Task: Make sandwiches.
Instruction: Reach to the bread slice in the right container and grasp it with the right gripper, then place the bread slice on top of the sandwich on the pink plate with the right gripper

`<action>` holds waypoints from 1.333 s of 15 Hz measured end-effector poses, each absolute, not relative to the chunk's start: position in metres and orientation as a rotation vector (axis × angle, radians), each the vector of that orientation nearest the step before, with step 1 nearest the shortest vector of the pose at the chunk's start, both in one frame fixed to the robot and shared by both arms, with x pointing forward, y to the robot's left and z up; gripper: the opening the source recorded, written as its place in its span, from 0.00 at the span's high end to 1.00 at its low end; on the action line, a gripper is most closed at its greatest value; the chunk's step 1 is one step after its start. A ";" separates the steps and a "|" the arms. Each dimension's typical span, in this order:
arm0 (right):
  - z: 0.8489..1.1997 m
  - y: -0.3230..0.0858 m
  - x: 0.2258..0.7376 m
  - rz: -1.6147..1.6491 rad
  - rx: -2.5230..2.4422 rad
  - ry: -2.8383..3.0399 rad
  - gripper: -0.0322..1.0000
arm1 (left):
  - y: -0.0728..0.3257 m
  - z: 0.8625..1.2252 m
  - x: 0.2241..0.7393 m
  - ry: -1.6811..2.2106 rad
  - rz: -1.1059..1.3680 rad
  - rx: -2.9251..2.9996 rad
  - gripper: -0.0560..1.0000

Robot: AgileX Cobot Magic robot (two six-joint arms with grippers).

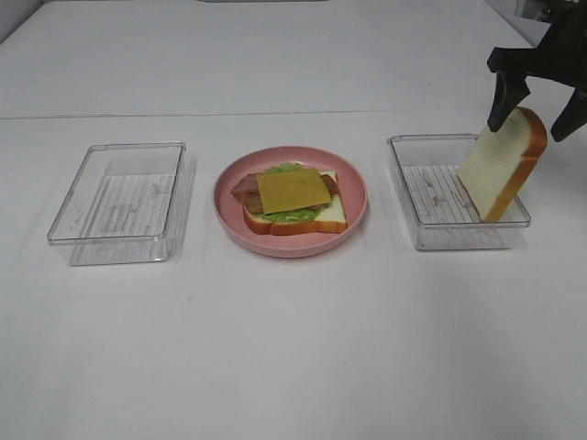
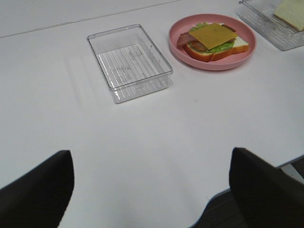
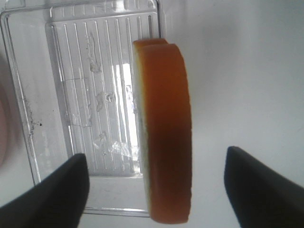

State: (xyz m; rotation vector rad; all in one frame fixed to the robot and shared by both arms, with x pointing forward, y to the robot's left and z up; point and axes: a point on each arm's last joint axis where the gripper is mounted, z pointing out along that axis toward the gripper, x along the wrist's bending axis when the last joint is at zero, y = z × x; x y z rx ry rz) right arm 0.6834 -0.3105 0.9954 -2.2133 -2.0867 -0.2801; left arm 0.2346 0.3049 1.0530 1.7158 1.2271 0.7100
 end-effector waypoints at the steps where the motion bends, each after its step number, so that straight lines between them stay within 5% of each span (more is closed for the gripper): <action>1: 0.994 -0.310 0.684 -0.276 -2.212 -2.085 0.32 | 0.305 1.053 0.235 1.227 0.710 1.716 0.16; 5: 0.992 -0.310 0.684 -0.275 -2.209 -2.079 0.79 | 0.305 1.053 0.235 1.227 0.710 1.716 0.16; 9: 0.995 -0.308 0.684 -0.311 -2.202 -2.060 0.80 | 0.305 1.053 0.235 1.227 0.710 1.716 0.16; 16: 1.078 -0.286 0.658 -0.708 -2.143 -2.005 0.80 | 0.305 1.053 0.235 1.227 0.710 1.716 0.16; 20: 1.068 -0.219 0.632 -0.850 -1.900 -1.906 0.80 | 0.305 1.053 0.235 1.227 0.710 1.716 0.16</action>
